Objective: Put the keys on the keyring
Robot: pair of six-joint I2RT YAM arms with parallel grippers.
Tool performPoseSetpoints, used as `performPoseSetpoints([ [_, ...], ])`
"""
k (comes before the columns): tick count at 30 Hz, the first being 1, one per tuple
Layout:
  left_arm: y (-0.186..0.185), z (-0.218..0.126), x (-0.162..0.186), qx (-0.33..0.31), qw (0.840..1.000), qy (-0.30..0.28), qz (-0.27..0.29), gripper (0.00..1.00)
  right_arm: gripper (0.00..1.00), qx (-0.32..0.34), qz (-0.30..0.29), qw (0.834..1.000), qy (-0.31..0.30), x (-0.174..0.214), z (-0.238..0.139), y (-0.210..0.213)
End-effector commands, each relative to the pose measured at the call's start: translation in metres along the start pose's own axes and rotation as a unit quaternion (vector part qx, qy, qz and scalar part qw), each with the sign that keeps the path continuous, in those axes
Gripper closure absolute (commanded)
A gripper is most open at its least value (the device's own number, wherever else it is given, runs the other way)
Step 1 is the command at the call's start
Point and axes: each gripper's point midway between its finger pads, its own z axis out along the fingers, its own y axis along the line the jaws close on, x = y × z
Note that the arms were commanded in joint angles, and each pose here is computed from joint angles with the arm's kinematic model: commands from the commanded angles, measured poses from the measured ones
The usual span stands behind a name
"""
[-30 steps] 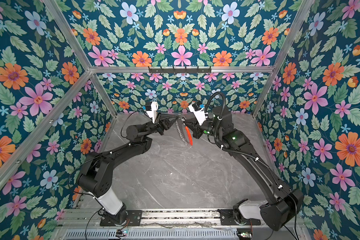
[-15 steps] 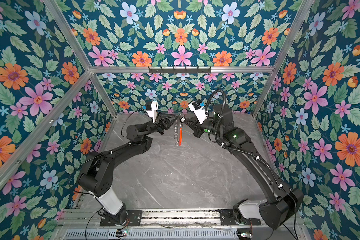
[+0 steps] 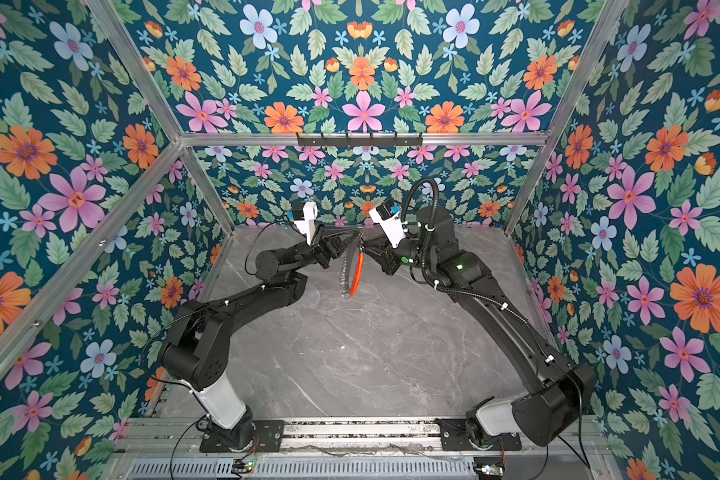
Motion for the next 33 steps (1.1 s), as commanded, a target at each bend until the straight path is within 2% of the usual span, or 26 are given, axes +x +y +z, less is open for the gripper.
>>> performPoseSetpoints([
  [1,-0.012,0.001,-0.011,0.016,0.999,-0.02,0.025,1.0,0.74,0.029,-0.008,1.0,-0.003,0.0,-0.009,-0.007],
  [4,-0.011,0.0,-0.01,0.016,0.999,-0.019,0.024,1.0,0.69,0.042,-0.008,0.999,-0.011,-0.003,-0.019,-0.012],
  [8,-0.012,0.0,-0.011,0.017,0.999,-0.019,0.025,1.0,0.67,0.049,-0.013,0.998,-0.03,-0.016,-0.031,-0.013],
  [15,-0.012,0.0,-0.01,0.017,0.999,-0.019,0.023,1.0,0.67,0.008,-0.008,0.998,-0.068,-0.041,-0.036,0.003],
  [20,-0.013,0.0,-0.009,0.017,0.999,-0.018,0.022,1.0,0.76,-0.03,0.004,0.996,-0.086,-0.054,-0.031,0.011],
  [23,-0.013,0.0,-0.01,0.017,0.999,-0.019,0.022,1.0,0.77,-0.05,0.013,0.995,-0.086,-0.057,-0.027,0.014],
  [33,-0.013,0.001,-0.01,0.019,0.999,-0.02,0.022,1.0,0.86,-0.062,0.026,0.994,-0.081,-0.053,-0.019,0.013],
])
